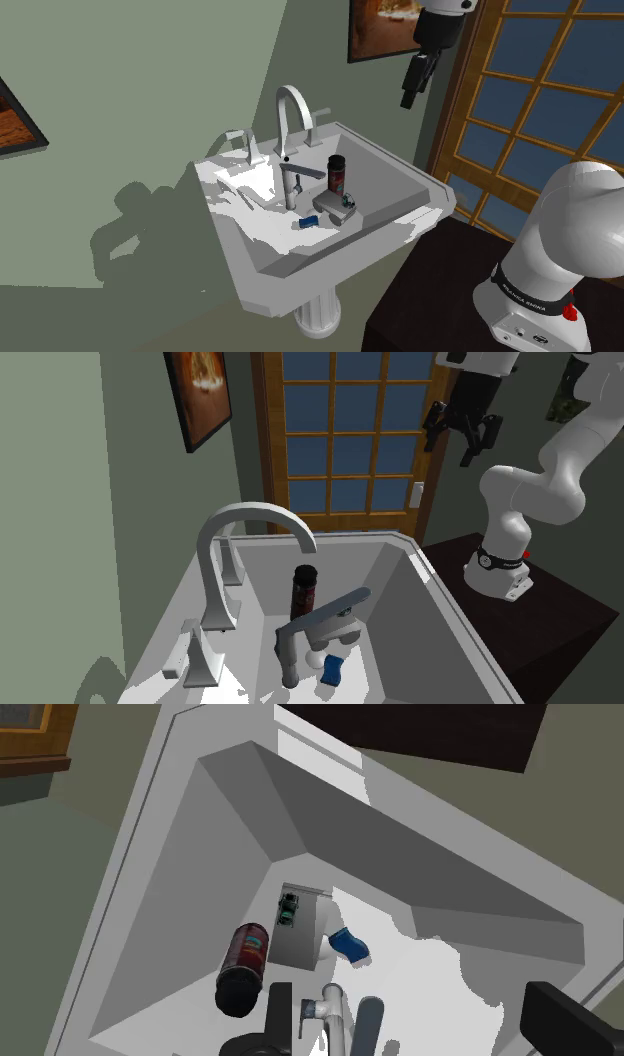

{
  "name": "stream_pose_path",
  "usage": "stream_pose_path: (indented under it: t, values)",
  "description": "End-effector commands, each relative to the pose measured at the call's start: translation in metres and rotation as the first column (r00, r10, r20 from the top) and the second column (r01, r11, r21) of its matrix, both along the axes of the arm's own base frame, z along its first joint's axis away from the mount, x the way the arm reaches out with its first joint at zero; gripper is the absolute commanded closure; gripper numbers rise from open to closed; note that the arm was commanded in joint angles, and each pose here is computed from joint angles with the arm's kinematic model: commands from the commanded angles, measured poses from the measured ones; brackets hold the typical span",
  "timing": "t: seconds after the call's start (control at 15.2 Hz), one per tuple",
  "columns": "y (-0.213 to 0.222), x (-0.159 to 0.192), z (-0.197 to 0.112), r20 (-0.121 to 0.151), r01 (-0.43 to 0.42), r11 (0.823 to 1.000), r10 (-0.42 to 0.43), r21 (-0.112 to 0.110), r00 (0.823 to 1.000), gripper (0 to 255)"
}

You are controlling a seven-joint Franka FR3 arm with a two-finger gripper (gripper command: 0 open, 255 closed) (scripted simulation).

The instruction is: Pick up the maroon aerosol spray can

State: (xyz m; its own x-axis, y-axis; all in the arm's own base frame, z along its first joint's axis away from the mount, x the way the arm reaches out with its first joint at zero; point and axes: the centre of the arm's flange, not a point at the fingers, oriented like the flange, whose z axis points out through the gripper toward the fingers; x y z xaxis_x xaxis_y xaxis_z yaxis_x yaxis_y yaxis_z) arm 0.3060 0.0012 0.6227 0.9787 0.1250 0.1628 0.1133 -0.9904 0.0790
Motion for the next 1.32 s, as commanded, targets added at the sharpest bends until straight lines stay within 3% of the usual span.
stream_pose_path:
  t: [0.0, 1.25]
  values:
    - [0.0, 0.0, 0.0, 0.0, 0.0, 1.0, 0.0, 0.0, 1.0, 0]
    - [-0.085, 0.161, -0.176, -0.041, -0.185, 0.982, 0.184, -0.022, 0.982, 0]
